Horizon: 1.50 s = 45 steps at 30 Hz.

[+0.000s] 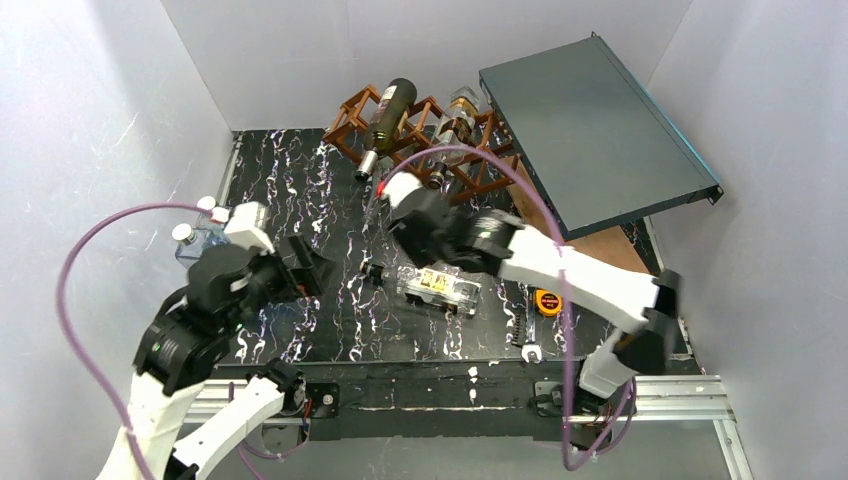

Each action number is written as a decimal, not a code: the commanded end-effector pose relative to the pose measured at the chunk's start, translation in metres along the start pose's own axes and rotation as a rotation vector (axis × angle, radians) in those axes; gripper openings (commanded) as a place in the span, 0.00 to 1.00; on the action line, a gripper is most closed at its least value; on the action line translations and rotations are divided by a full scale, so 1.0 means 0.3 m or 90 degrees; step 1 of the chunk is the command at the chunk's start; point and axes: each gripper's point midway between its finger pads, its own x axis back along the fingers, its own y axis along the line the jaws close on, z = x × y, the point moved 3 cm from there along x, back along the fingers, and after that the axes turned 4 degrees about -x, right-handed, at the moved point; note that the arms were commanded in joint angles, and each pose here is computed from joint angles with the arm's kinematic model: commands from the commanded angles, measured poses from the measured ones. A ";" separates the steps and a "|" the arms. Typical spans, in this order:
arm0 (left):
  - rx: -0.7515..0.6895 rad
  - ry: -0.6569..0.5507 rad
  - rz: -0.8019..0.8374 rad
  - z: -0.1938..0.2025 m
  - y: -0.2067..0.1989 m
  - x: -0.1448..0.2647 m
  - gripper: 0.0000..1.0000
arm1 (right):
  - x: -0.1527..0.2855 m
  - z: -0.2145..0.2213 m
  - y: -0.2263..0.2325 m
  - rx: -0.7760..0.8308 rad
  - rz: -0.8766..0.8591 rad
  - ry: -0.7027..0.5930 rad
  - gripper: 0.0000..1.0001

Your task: Put the wine bottle on the wine rack

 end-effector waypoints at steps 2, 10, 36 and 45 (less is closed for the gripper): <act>-0.062 0.127 0.034 0.103 -0.038 -0.172 0.98 | 0.290 -0.080 -0.232 -0.143 0.049 -0.158 0.55; -0.102 0.333 0.097 0.264 -0.104 -0.437 0.98 | 0.515 -0.042 -0.330 -0.188 0.055 -0.256 0.71; -0.104 0.408 0.023 0.492 -0.079 -0.913 0.98 | 0.619 -0.012 -0.351 -0.211 0.028 -0.298 0.72; -0.038 0.437 0.045 0.598 -0.050 -0.792 0.98 | 0.614 -0.012 -0.335 -0.215 0.008 -0.296 0.71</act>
